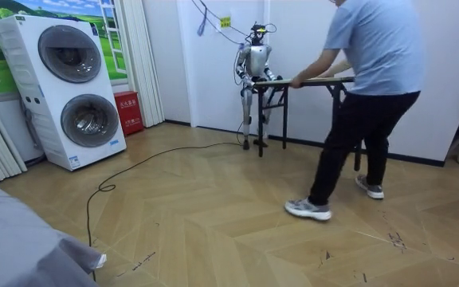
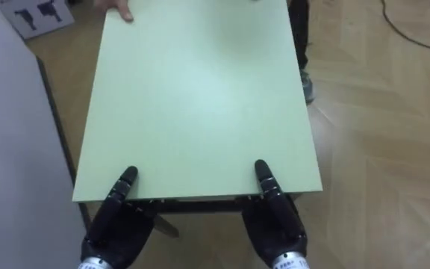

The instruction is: Move table with human

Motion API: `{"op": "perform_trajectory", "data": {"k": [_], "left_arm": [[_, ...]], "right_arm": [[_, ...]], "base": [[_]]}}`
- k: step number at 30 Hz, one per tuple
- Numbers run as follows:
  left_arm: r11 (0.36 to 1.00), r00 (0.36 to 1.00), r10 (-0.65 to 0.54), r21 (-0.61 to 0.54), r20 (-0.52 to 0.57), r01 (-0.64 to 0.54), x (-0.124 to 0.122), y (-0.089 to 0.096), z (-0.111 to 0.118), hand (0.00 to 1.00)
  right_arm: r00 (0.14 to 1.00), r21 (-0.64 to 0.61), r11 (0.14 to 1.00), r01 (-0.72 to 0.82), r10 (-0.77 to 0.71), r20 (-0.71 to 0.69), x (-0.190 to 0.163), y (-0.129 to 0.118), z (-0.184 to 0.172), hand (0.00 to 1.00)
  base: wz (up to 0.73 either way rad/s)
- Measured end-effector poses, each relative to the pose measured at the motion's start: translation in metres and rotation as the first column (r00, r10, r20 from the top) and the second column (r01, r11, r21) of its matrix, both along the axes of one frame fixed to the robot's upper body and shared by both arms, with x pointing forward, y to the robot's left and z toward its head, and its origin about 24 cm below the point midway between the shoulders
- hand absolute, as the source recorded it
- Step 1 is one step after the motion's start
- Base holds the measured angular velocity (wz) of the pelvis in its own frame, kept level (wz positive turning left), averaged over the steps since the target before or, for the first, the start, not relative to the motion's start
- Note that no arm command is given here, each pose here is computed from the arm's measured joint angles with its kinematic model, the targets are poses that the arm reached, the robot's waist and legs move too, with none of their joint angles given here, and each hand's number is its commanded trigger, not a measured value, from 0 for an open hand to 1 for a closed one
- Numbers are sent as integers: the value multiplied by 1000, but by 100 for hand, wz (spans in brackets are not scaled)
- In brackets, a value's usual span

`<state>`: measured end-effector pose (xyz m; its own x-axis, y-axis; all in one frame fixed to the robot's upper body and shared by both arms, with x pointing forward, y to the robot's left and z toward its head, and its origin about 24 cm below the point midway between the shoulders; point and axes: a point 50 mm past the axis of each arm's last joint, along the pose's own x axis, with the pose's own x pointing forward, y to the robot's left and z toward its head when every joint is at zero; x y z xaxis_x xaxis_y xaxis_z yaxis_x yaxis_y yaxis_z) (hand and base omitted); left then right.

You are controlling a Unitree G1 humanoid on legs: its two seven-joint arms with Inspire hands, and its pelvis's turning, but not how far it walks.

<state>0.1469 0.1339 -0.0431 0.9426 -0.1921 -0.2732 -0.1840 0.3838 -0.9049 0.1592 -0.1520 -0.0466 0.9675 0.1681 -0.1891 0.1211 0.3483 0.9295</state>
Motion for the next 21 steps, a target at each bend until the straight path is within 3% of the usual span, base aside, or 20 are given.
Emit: {"op": "perform_trajectory", "data": {"k": [12, 16, 21], "left_arm": [[999, 999, 35, -1, -5, -35, -4, 2, -1, 100], [1000, 1000, 21, -1, -21, -21, -7, 1, -4, 100], [1000, 999, 16, 5, -34, -16, -5, -1, -6, 100]], "right_arm": [[1000, -5, 1000, -14, 14, -11, 1, 8, 0, 100], [999, 9, 1000, 6, -6, -40, -7, 7, -4, 100], [998, 8, 1000, 10, -9, -63, -8, 2, -6, 100]], "base": [[22], [103], [50]]}}
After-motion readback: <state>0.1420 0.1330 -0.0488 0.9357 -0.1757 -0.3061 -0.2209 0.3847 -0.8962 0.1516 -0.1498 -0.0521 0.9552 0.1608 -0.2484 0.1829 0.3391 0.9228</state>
